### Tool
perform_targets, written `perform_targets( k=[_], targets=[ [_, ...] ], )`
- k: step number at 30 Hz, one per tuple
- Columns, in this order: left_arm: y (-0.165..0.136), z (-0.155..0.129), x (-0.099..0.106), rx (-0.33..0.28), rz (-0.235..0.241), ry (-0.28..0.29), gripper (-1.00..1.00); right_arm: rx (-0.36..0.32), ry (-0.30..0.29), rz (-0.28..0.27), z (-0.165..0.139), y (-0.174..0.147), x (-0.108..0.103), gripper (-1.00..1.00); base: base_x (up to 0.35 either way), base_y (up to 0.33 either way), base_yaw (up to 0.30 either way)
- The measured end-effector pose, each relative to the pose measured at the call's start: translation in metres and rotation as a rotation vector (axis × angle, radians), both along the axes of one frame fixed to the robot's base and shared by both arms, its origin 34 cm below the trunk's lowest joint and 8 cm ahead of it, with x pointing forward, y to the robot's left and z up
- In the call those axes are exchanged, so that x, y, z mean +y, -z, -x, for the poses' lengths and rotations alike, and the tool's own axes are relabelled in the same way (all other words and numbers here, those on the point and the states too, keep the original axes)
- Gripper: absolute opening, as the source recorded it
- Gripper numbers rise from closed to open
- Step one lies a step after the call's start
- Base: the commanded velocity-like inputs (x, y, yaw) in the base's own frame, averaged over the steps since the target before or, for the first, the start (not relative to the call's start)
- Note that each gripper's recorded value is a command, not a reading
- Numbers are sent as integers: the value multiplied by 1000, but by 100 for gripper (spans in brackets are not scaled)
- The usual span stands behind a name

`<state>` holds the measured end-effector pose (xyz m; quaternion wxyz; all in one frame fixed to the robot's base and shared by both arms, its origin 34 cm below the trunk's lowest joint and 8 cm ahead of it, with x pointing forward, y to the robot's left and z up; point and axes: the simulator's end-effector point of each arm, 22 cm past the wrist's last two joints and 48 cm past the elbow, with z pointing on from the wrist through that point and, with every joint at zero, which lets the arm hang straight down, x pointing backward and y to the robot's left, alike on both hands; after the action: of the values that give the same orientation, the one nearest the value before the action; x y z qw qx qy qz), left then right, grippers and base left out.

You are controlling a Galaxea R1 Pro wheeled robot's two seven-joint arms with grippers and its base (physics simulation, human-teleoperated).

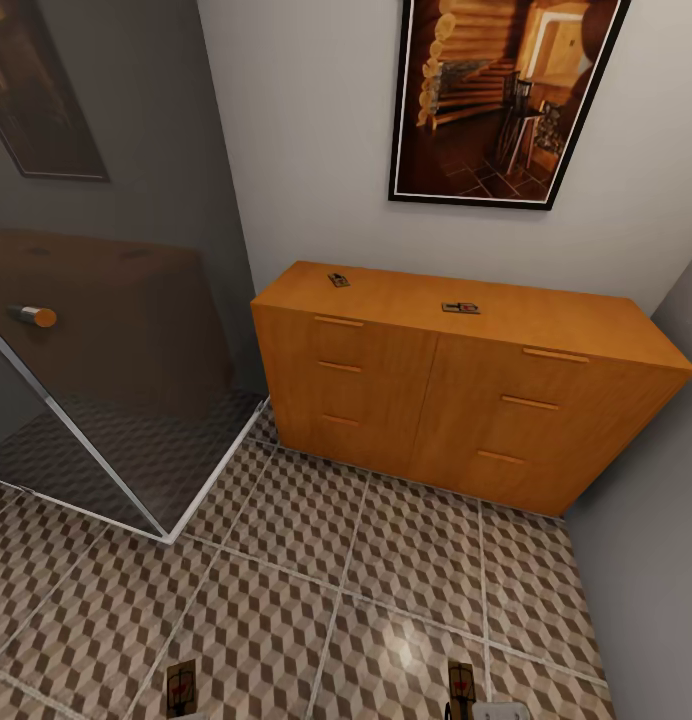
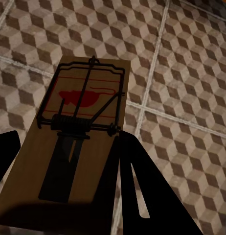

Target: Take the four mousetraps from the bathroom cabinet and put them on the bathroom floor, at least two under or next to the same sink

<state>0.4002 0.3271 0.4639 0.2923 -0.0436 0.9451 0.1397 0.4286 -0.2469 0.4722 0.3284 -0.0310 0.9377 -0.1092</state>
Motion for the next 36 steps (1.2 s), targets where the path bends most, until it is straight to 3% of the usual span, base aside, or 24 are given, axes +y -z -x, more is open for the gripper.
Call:
perform_targets(
  k=[36],
  targets=[
    [0,0,0,0,0,1,-100,0,0,0,0,0,0,-100,0,0,0]
  ],
)
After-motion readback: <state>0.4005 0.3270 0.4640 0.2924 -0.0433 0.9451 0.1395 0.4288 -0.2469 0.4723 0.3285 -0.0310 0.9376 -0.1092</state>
